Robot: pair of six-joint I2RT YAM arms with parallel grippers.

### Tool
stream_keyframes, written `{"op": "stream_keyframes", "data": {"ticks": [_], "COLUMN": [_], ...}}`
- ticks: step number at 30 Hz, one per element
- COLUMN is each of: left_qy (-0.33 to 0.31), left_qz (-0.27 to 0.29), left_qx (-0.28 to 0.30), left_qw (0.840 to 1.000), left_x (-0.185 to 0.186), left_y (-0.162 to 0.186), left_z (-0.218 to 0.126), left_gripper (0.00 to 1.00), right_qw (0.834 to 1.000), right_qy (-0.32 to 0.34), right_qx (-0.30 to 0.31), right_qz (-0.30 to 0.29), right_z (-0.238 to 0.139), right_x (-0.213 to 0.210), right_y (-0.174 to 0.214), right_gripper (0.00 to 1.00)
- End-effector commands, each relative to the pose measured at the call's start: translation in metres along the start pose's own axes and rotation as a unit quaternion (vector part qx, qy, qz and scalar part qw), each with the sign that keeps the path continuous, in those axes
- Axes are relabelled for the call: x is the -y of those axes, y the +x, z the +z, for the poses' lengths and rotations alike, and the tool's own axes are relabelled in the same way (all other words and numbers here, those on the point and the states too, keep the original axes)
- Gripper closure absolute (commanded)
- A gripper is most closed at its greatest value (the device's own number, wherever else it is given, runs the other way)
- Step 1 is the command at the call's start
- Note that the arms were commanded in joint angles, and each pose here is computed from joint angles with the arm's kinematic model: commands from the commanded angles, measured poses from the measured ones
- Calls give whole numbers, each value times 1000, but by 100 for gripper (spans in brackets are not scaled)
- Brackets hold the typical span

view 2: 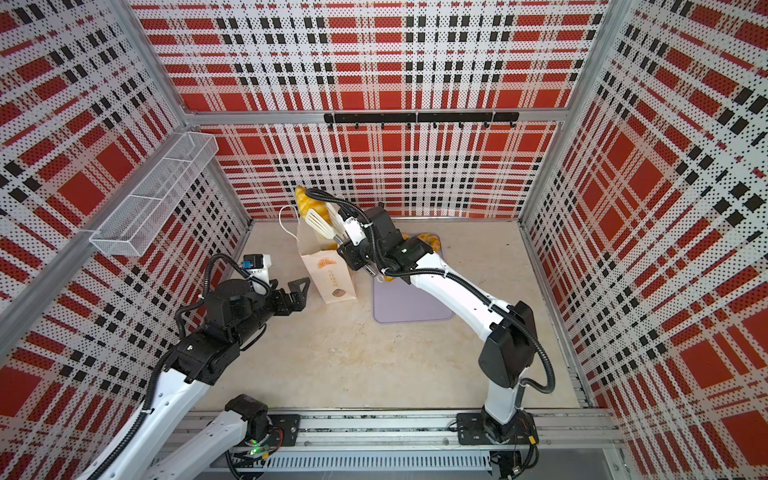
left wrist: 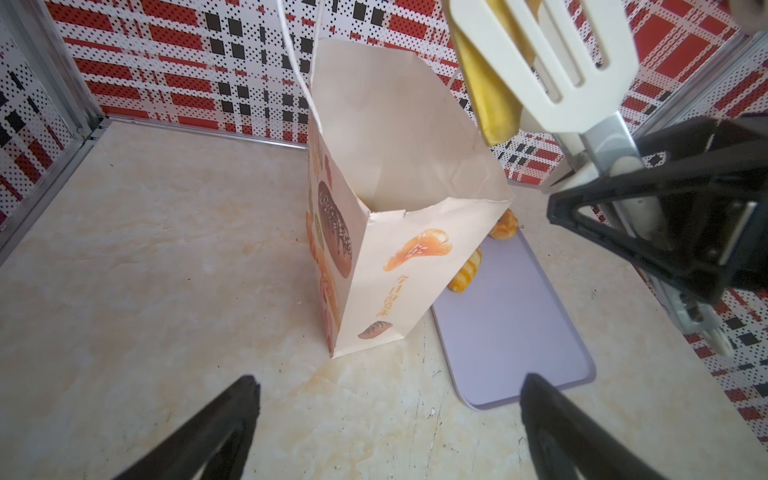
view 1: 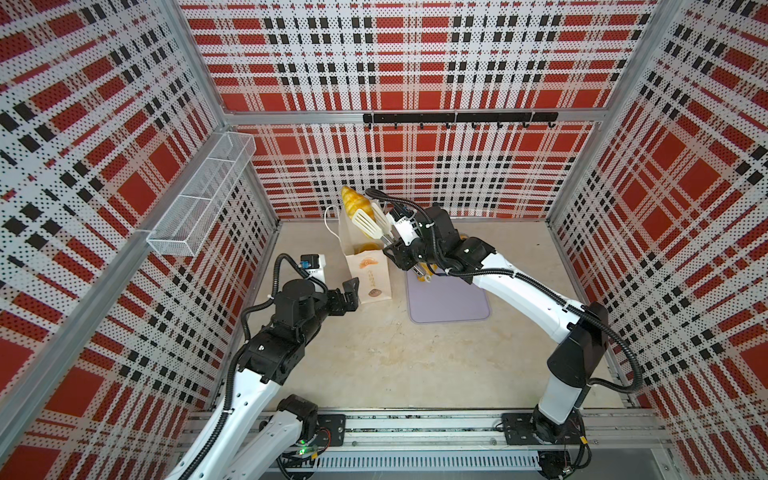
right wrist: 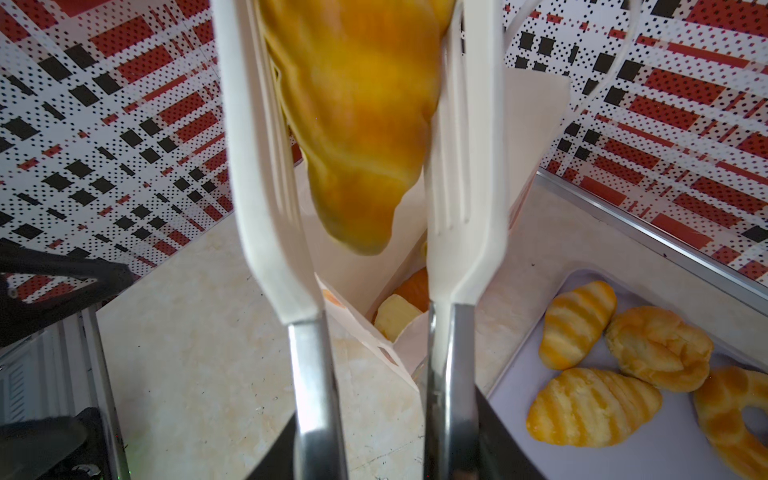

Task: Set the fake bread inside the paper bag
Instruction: 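Carry the croissant in the tongs over the paper bag with the right gripper, then open the tongs with the right gripper to drop the croissant into the bag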

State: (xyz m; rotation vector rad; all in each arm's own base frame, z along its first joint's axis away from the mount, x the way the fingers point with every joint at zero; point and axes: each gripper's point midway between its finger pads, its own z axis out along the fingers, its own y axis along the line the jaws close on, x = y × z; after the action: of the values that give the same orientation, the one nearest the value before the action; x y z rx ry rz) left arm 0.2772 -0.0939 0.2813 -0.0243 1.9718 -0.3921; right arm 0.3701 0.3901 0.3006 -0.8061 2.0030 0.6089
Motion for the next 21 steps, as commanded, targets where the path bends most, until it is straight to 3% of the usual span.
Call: {"op": "stream_keyframes", "data": {"ticks": [1,9,21], "left_qy": [2,6,14], "left_qz": [-6,-1,-1], "left_qx": [-5,-8,-6], "left_qw": [1000,1000,1000], "left_x": [-1,1,5], "left_y": [1,1,3], "left_z": [-1,0,-7], "left_gripper": [1,0,1], "right_qw": [999,999,998], "right_qy": [15,32,37], "right_qx": [44,28,46], "right_qz": [-5,-7,-27], "right_z": [-6,-3,-29], "right_x": [0,6,1], "right_y": [-31,-25,-33], "right_gripper": [53,39,37]}}
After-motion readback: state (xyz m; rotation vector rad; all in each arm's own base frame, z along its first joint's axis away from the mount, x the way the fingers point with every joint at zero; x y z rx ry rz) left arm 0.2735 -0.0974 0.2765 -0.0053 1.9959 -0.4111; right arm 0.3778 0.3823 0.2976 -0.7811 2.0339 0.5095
